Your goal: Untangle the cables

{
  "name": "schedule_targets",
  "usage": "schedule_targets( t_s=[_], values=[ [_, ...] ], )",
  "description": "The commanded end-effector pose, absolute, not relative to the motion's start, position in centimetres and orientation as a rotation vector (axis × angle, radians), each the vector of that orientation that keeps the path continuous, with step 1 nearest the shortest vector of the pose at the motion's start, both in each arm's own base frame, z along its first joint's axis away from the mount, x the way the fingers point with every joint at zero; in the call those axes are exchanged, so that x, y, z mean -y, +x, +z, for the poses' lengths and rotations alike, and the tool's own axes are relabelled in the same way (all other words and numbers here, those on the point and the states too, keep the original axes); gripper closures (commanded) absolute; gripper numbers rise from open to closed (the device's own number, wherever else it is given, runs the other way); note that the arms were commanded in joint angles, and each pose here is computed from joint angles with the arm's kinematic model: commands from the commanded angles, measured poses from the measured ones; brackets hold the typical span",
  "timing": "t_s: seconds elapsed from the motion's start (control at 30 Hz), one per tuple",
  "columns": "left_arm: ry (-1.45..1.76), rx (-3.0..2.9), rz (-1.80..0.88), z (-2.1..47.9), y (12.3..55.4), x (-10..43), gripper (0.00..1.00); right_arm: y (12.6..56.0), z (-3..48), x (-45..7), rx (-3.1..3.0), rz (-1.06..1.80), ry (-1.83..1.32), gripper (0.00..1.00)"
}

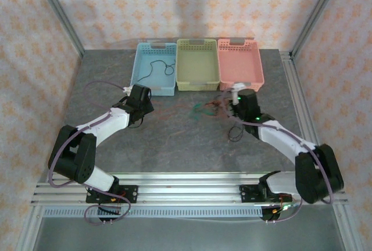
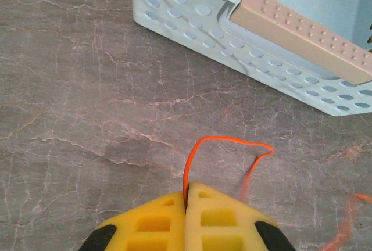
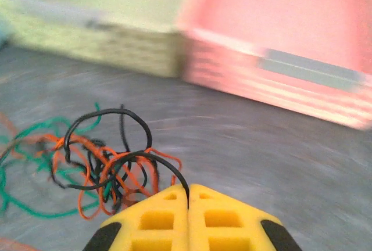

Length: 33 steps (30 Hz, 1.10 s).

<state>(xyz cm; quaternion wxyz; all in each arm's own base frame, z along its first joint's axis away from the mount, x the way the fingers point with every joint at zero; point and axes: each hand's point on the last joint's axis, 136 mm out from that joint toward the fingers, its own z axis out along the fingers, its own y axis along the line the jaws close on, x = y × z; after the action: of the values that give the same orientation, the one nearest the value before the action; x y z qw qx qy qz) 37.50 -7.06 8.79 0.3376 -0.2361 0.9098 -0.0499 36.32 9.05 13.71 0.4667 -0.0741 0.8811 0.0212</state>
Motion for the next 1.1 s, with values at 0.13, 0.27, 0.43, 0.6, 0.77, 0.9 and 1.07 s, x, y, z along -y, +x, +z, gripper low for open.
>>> schedule_targets(
  t_s=[0.13,0.27,0.43,0.6,0.77,0.9,1.07],
  values=[
    [-0.639,-2.296,-0.084,10.5,37.5,6.0,1.00,35.6,16.1,0.0,-1.979,0.057,0.390,1.00],
    [-0.642,-2.294,-0.084,10.6,37.5,5.9,1.00,36.1,16.3,-2.0,-2.001,0.169,0.319,1.00],
    [-0.687,-2.258,-0.046,11.1,36.9,4.8,1.00,35.6,17.7,-1.2,-1.964,0.130,0.347,1.00],
    [-0.800,-2.153,0.014,12.5,35.3,1.7,1.00,34.2,18.2,3.0,-1.890,-0.053,0.508,1.00],
    [-0.847,-2.081,0.058,13.5,34.2,0.3,1.00,33.3,18.2,5.0,-1.853,-0.104,0.614,1.00],
    [-0.899,-2.040,0.089,13.9,33.5,-0.6,1.00,33.6,18.0,4.4,-1.876,-0.072,0.595,1.00],
    [-0.984,-1.973,0.122,14.2,32.3,-2.5,1.00,33.2,17.6,5.3,-1.871,-0.132,0.631,1.00]
  ],
)
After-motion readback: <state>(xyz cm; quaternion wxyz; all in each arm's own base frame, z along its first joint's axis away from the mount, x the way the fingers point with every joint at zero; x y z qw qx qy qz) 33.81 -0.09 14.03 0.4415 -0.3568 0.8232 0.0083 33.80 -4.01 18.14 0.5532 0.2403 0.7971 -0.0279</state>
